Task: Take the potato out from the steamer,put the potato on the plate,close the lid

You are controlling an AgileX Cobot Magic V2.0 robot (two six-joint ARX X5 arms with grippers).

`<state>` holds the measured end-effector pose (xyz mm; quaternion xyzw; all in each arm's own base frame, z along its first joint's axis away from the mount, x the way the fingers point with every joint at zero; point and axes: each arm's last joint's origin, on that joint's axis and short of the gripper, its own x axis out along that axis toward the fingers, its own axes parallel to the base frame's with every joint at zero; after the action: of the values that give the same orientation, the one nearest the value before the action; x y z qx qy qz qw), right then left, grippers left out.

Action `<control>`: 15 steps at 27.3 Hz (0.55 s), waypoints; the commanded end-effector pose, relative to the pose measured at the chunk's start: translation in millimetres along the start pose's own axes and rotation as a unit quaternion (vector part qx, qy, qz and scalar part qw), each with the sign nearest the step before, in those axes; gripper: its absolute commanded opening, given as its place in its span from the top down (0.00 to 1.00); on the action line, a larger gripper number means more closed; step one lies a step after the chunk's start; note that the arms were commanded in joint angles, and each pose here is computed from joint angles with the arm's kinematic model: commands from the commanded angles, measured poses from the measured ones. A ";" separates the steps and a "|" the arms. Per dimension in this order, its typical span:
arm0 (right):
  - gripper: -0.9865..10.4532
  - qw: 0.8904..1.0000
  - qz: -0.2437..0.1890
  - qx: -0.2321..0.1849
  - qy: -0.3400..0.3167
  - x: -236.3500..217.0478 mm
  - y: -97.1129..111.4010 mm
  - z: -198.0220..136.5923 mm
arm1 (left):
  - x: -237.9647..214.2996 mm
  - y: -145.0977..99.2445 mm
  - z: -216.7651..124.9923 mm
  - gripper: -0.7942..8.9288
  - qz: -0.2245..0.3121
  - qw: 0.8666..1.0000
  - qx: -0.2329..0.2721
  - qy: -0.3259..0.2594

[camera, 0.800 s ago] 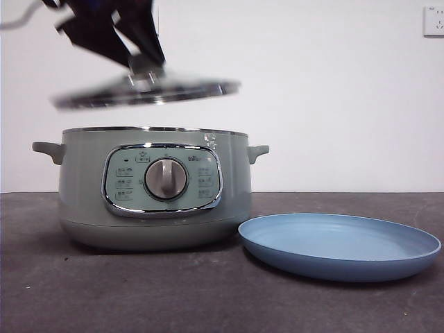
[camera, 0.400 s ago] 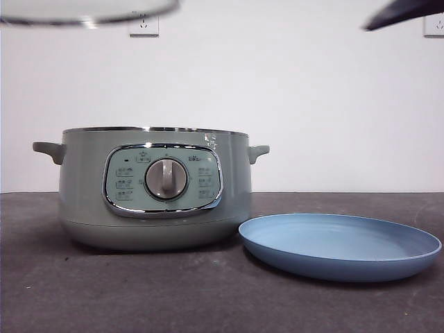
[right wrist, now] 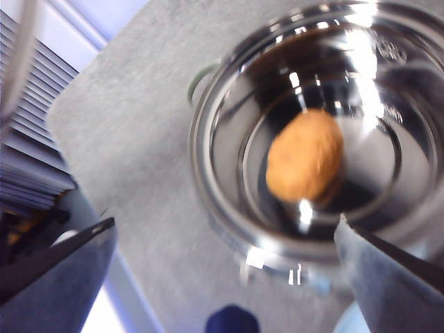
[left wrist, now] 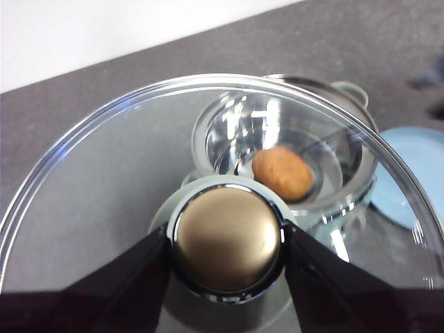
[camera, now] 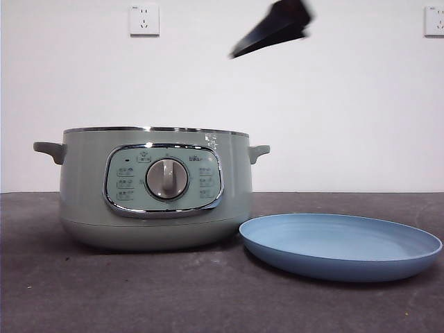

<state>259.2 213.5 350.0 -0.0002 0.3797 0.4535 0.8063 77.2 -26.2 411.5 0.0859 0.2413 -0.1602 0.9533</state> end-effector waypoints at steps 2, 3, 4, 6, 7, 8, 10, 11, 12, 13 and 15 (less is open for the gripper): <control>0.36 1.000 -0.014 -0.009 0.016 52.7 -1.6 25.8 | -22.0 0.0 -9.5 0.93 0.005 1.000 -0.018 -0.025; 0.36 0.999 -0.023 -0.013 0.020 67.4 -2.2 30.0 | -26.1 -0.1 -12.7 0.93 0.005 0.999 -0.019 -0.025; 0.36 0.999 -0.032 -0.017 0.026 81.7 -3.5 32.5 | -27.6 -0.2 -13.8 0.93 0.005 0.999 -0.020 -0.024; 0.37 0.998 -0.055 -0.022 0.035 106.0 -9.3 33.5 | -30.5 -0.2 -15.7 0.93 0.008 0.999 -0.020 -0.027; 0.37 0.997 -0.066 -0.026 0.039 117.6 -11.3 31.3 | -30.7 -0.2 -15.9 0.93 0.007 0.999 -0.019 -0.026; 0.37 0.996 -0.077 -0.028 0.042 128.7 -14.8 28.7 | -30.6 -0.2 -16.1 0.93 0.007 0.999 -0.019 -0.025; 0.37 0.994 -0.096 -0.028 0.049 145.1 -21.2 23.0 | -30.6 -0.3 -16.3 0.93 0.006 0.999 -0.020 -0.024; 0.37 0.993 -0.101 -0.030 0.052 150.5 -22.9 20.8 | -30.6 -0.3 -16.2 0.93 0.006 0.999 -0.020 -0.025; 0.37 0.993 -0.102 -0.031 0.057 157.8 -25.7 17.7 | -30.6 -0.3 -16.3 0.93 0.006 0.999 -0.020 -0.024; 0.37 0.992 -0.105 -0.030 0.061 161.7 -27.6 15.8 | -30.6 -0.3 -16.3 0.93 0.006 0.999 -0.019 -0.024; 0.37 0.990 -0.120 -0.032 0.069 171.1 -30.8 10.8 | -30.6 -0.3 -16.3 0.93 0.006 0.999 -0.019 -0.024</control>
<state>339.2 320.3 248.1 -0.0966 0.4162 0.3617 0.8286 46.3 -15.2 407.5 0.0749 0.2457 -0.1530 0.9543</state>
